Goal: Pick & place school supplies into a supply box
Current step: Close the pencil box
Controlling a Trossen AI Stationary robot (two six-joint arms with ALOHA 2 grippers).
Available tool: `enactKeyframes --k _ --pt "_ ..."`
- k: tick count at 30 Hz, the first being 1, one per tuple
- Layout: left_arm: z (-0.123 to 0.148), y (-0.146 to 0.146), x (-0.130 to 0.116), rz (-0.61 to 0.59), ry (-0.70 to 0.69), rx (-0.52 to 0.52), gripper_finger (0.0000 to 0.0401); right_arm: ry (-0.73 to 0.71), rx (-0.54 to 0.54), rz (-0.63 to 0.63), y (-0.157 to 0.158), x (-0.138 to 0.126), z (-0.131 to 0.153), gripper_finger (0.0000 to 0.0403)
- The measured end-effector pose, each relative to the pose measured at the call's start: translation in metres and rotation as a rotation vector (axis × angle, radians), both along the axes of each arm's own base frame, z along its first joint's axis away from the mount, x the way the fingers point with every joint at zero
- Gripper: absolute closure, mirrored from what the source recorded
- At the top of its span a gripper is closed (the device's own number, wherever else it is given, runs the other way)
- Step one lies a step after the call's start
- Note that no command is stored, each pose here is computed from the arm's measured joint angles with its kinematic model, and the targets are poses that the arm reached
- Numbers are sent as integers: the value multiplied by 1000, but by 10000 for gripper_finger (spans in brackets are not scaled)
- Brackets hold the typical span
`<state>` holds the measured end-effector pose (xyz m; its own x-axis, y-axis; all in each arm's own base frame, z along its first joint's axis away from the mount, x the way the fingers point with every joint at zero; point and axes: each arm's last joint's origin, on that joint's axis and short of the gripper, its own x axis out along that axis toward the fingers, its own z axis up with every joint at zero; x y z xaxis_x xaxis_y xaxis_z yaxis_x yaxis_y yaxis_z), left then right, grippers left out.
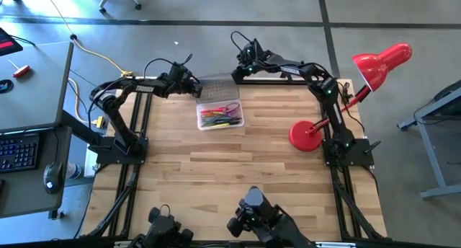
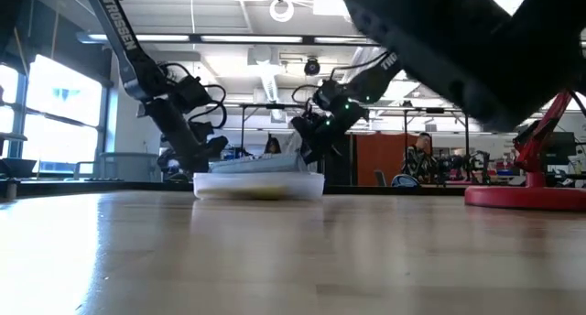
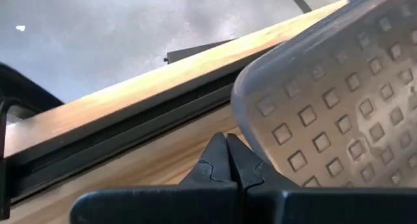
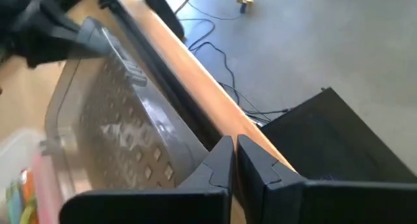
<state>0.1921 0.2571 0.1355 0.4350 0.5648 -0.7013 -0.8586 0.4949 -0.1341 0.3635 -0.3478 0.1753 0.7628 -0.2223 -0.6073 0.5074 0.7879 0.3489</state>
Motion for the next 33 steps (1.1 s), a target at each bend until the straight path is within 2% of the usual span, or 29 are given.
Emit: enactKeyframes --k 10,14,20,26,29,33 --pt "34 -5 -3 -26 -57 96 392 75 -78 116 23 6 19 402" --pt "42 -10 0 -75 -72 115 386 92 -117 148 34 13 22 402" --pt "49 -25 11 -155 -60 122 392 101 -124 258 58 23 32 403" --pt "74 -47 18 -216 -95 168 392 125 -148 333 86 28 53 403" --pt "90 -69 19 -310 -130 148 392 164 -207 313 94 28 64 403" --pt "97 -113 29 -514 -134 34 390 131 -274 263 89 27 74 403"
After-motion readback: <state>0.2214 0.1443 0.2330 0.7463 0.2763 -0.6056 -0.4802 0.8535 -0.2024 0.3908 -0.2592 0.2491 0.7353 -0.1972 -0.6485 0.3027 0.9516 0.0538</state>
